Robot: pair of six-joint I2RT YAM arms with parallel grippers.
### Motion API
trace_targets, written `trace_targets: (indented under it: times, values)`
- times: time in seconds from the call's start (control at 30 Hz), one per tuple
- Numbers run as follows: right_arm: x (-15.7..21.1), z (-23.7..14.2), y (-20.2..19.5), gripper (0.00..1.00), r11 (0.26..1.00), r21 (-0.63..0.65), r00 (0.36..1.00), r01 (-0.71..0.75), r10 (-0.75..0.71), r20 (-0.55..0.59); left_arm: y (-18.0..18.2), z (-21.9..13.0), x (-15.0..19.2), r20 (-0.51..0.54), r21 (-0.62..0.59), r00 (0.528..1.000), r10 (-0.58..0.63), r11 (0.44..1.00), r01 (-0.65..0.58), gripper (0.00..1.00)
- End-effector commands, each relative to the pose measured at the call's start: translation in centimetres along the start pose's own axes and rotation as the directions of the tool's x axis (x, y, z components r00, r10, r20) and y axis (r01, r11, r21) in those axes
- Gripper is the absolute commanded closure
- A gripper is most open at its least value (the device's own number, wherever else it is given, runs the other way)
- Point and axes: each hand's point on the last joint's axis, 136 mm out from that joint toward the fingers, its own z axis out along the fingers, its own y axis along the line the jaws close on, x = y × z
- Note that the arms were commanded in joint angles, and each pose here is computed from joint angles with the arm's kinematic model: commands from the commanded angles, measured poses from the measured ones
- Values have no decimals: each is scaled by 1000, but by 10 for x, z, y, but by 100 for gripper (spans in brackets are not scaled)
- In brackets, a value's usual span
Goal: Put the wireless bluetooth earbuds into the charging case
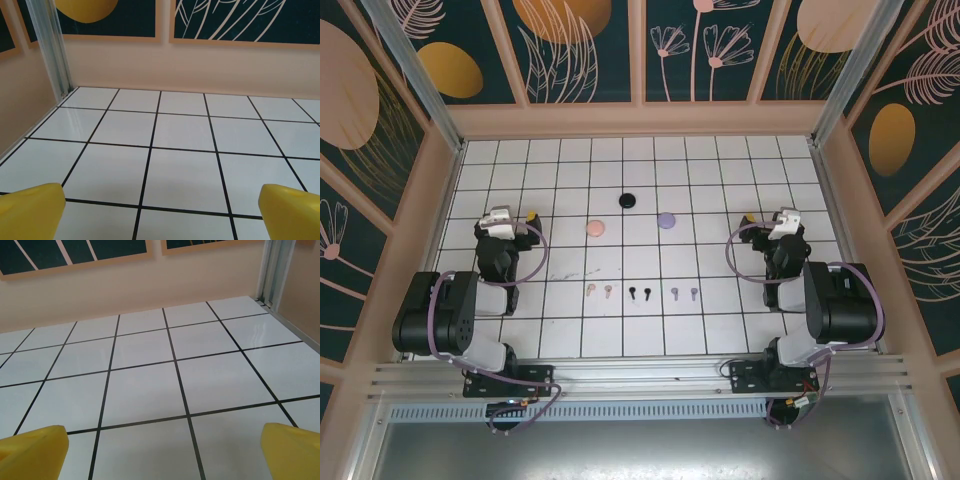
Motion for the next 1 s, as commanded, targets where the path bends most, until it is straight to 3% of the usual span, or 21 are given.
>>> trace_targets:
  times: [0.0, 0.97]
  values:
    - [-7, 3, 3, 1, 1000, -22, 1000, -1, 2, 20, 4, 0, -4, 17, -15, 1000, -20, 1000, 20, 1]
    - [-9, 3, 3, 2, 1000, -25, 1000, -2, 3, 24, 3, 1, -4, 13, -13, 1000, -21, 1000, 21, 2]
